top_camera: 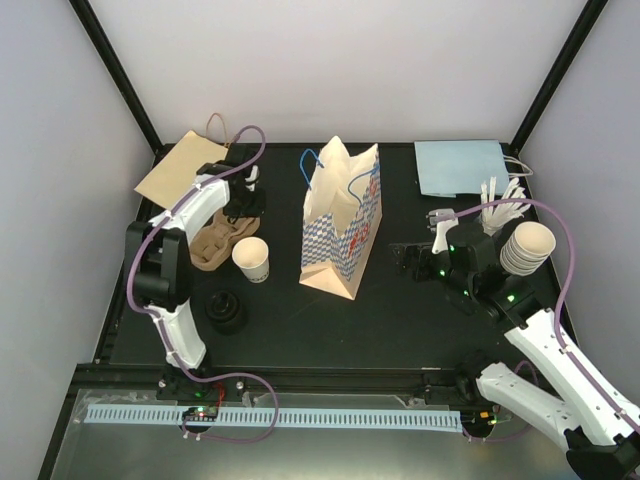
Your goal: Pack the takeout coffee
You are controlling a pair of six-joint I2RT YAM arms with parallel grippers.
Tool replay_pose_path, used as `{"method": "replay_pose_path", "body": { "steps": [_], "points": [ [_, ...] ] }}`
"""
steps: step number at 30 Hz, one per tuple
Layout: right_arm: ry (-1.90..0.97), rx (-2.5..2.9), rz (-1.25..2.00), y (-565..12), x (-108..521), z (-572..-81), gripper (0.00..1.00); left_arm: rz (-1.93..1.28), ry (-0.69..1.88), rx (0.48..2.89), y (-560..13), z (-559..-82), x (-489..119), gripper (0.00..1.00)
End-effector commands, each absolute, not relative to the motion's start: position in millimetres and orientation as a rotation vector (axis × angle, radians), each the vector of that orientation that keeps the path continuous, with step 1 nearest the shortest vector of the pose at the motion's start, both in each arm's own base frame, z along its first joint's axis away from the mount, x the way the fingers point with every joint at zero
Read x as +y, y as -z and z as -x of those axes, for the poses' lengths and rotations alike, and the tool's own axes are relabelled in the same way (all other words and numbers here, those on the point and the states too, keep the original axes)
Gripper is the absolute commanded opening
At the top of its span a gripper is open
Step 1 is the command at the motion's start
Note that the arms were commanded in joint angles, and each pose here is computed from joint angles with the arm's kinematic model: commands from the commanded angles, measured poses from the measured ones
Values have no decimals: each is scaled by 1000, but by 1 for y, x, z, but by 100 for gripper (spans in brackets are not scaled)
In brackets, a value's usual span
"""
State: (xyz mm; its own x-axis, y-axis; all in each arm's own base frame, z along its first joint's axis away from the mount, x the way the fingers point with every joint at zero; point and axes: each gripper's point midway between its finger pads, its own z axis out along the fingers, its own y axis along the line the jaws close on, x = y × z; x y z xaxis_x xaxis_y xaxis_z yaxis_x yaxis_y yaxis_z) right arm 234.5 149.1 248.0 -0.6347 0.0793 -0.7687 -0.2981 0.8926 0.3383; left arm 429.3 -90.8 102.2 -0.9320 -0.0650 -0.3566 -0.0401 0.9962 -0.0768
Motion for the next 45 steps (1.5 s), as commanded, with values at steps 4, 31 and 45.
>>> {"method": "replay_pose_path", "body": {
  "steps": [4, 31, 45],
  "points": [
    [-589, 2159, 160, -258, 154, -240, 100, 80, 113, 2683, -140, -426, -91, 11],
    [-583, 2144, 177, -264, 156, -243, 100, 89, 160, 2458, -256, -374, -77, 8],
    [-609, 2144, 178, -257, 161, -245, 100, -167, 556, 2192, -367, -273, -124, 8]
  ]
}}
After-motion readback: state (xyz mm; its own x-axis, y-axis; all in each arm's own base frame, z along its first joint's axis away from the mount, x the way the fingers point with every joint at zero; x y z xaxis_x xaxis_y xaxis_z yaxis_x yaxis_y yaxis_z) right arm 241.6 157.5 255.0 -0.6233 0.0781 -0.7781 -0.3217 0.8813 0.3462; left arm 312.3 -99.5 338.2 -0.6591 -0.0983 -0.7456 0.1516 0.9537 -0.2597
